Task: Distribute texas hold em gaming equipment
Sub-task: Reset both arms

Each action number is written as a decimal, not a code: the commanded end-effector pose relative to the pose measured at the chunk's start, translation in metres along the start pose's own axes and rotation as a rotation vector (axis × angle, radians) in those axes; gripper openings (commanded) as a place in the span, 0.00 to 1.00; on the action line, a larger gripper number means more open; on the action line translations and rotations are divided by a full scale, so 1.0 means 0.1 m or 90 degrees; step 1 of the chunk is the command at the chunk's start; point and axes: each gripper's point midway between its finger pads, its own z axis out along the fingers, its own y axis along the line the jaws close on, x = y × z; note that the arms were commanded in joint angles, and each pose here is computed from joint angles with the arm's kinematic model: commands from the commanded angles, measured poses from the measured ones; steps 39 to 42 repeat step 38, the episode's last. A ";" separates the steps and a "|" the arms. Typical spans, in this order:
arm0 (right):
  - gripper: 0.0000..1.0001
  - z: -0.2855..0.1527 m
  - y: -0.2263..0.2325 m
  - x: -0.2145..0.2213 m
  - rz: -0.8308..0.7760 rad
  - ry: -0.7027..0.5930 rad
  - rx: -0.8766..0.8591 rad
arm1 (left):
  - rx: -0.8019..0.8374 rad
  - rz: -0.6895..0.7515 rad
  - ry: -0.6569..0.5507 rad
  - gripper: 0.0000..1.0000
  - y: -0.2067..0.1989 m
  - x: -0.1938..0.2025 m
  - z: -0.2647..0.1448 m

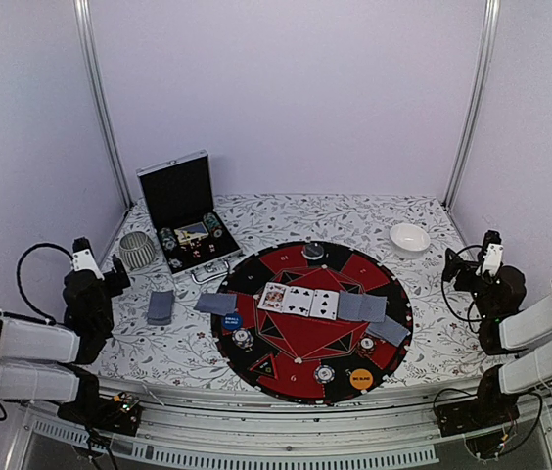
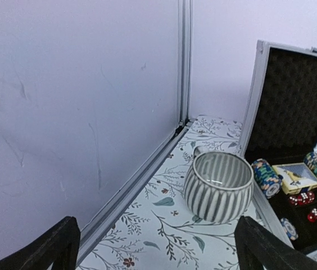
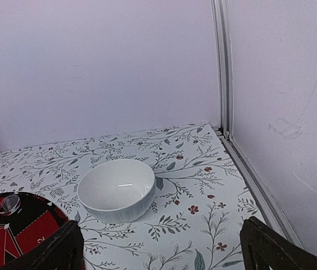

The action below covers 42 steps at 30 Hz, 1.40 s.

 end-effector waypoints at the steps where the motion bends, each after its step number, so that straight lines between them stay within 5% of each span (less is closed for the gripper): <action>1: 0.99 0.11 0.15 -0.26 -0.054 -0.076 -0.059 | 0.029 -0.034 -0.110 0.98 -0.05 -0.26 0.03; 10: 0.99 0.39 0.28 -0.03 -0.073 -0.012 -0.130 | 0.118 -0.022 -0.172 0.98 -0.10 -0.29 0.06; 15: 0.99 0.40 0.29 -0.04 -0.087 -0.015 -0.132 | 0.192 0.014 -0.132 0.98 -0.37 -0.17 0.22; 42: 0.99 0.42 0.19 -0.05 -0.074 -0.015 -0.095 | 0.170 0.043 -0.055 0.98 -0.49 0.01 0.55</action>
